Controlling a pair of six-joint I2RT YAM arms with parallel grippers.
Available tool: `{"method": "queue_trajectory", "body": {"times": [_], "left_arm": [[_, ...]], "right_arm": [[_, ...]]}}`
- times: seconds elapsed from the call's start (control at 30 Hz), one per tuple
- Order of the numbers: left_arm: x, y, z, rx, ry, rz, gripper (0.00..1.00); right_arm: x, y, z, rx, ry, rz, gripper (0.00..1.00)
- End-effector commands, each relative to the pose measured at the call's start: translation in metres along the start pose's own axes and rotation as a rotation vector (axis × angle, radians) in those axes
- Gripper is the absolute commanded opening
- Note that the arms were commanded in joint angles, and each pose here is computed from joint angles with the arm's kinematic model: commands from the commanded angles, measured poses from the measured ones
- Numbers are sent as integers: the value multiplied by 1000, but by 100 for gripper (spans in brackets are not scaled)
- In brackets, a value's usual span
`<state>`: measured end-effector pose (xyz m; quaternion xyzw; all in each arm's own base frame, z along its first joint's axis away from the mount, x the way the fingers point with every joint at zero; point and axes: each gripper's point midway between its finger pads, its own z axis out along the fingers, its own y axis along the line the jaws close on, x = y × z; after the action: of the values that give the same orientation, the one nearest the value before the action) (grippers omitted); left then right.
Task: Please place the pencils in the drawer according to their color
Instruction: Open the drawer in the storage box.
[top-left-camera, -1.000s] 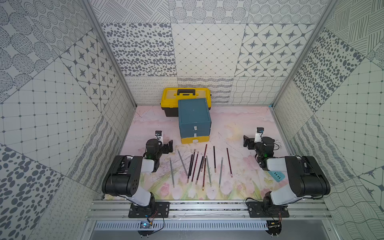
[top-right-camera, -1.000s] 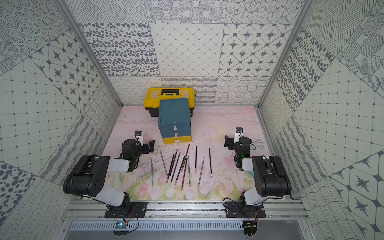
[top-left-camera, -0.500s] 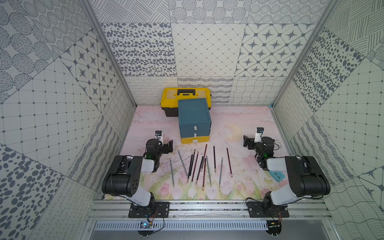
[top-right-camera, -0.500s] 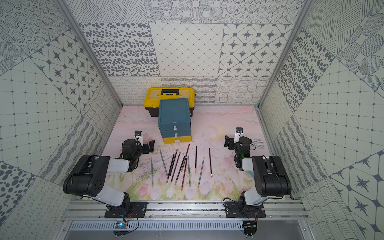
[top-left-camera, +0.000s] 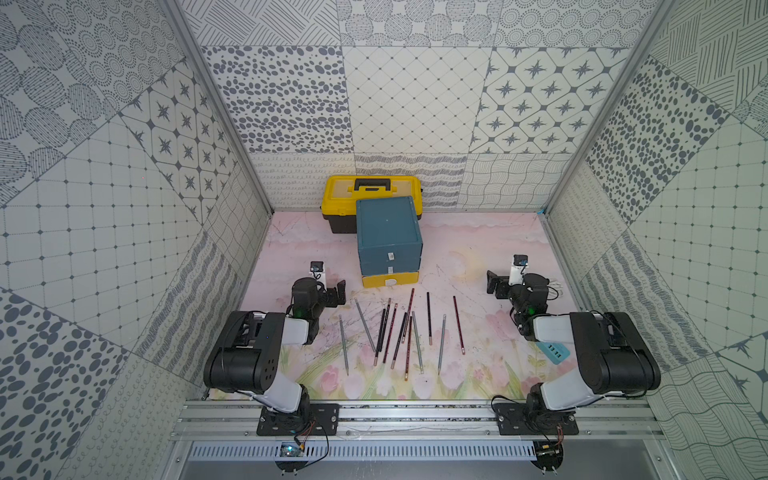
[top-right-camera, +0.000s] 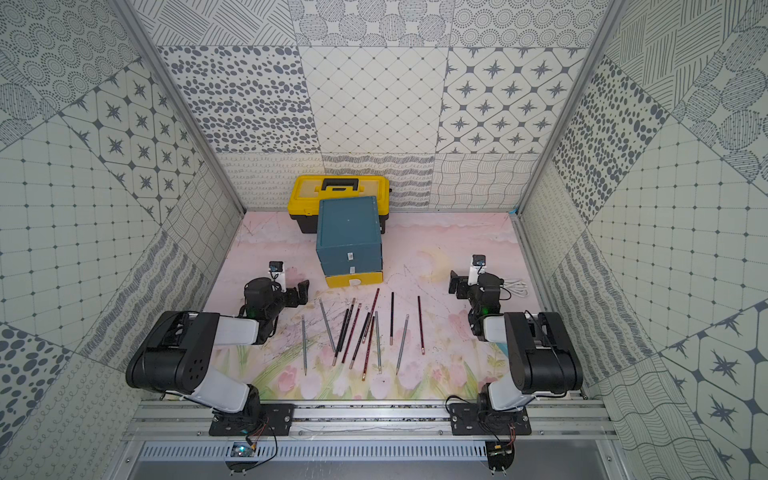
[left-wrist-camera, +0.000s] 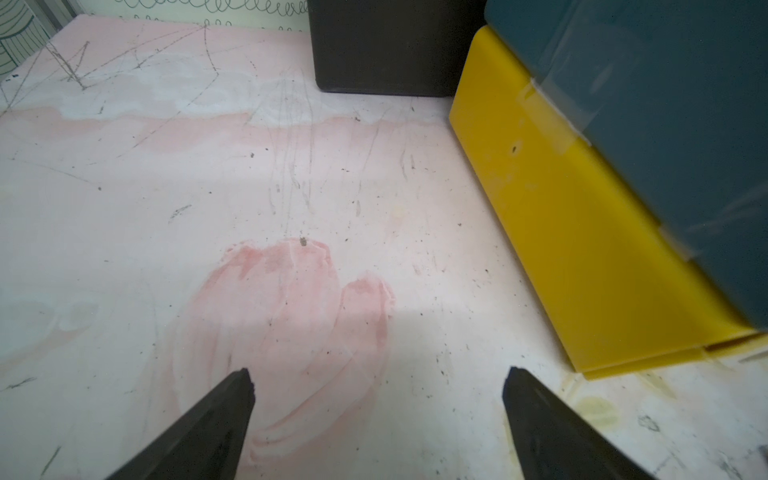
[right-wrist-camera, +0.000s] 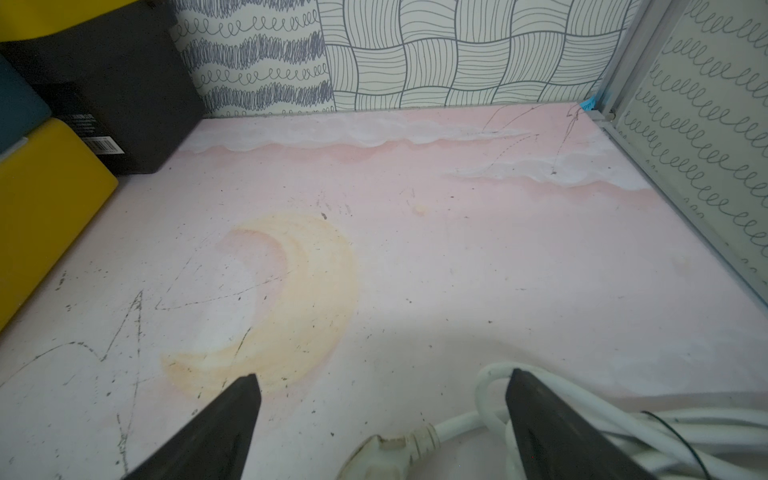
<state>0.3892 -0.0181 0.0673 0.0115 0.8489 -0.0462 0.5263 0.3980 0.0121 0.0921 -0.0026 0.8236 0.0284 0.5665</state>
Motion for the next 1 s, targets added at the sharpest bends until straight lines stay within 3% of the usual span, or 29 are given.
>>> {"method": "queue_trajectory", "body": {"times": [0.0, 0.2, 0.33, 0.63, 0.83, 0.97], "left_arm": [[-28, 3, -12, -28, -107, -11, 99], [-48, 12, -38, -92, -170, -41, 99], [-61, 19, -55, -136, -167, -136, 99], [-81, -3, -97, -7, -179, -370, 99], [-97, -46, -118, 240, -140, -480, 99], [-91, -53, -122, 260, -80, -665, 99]], "right_arm": [[-24, -9, 0, 48, -53, 21, 98], [-42, -18, -23, 106, -83, 50, 98], [-53, -21, -36, 133, -56, 117, 98], [-61, -4, -62, 59, 42, 252, 98], [-70, 9, -71, 0, 74, 289, 98], [-69, 19, -74, -33, 98, 306, 98]]}}
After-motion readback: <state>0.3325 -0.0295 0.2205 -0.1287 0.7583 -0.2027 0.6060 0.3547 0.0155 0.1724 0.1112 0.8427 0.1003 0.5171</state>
